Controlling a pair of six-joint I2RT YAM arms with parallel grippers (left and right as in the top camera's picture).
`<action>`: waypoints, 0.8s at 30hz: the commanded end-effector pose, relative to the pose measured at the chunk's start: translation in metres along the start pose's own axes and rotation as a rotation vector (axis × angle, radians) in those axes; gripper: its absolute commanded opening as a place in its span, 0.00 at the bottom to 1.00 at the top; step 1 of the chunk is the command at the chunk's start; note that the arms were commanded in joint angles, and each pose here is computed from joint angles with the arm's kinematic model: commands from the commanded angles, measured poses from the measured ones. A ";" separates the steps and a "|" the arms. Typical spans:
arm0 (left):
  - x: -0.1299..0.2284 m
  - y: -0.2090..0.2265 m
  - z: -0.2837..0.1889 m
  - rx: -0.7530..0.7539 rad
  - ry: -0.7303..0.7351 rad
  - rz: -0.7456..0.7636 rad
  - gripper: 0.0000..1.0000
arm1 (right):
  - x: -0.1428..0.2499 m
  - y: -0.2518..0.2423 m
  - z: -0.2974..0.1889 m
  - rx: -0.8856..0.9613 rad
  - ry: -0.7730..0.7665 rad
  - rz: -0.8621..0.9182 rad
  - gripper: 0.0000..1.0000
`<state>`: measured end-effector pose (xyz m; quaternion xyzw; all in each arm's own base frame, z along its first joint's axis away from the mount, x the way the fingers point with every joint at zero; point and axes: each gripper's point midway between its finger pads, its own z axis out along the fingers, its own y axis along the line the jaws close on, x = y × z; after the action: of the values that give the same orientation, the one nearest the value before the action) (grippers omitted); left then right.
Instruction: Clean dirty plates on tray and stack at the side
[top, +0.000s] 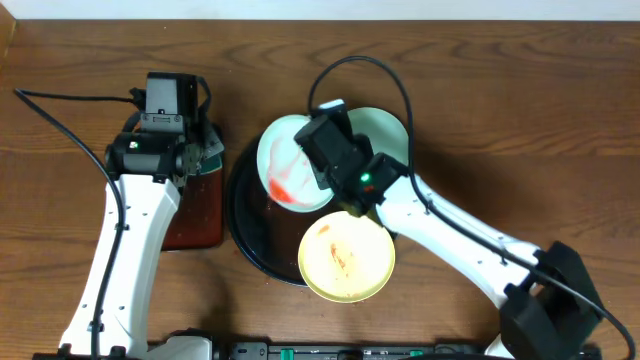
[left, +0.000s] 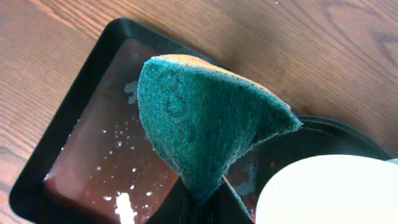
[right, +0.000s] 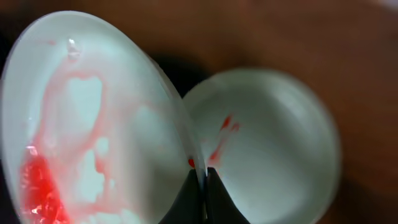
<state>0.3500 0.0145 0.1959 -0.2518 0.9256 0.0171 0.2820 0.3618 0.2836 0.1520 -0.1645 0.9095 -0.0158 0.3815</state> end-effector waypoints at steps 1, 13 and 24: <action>-0.003 0.005 0.000 -0.021 -0.010 0.013 0.07 | -0.029 -0.012 -0.027 0.198 -0.143 -0.150 0.01; -0.002 0.005 0.003 -0.027 -0.001 0.016 0.07 | -0.064 0.013 -0.108 0.537 -0.410 -0.325 0.01; -0.002 0.005 0.003 -0.026 -0.001 0.015 0.08 | -0.088 0.010 -0.141 0.666 -0.473 -0.336 0.01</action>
<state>0.3498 0.0154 0.1943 -0.2518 0.9265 0.0187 0.2790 0.3251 0.3162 0.2912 -0.1815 0.7152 -0.2914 0.6088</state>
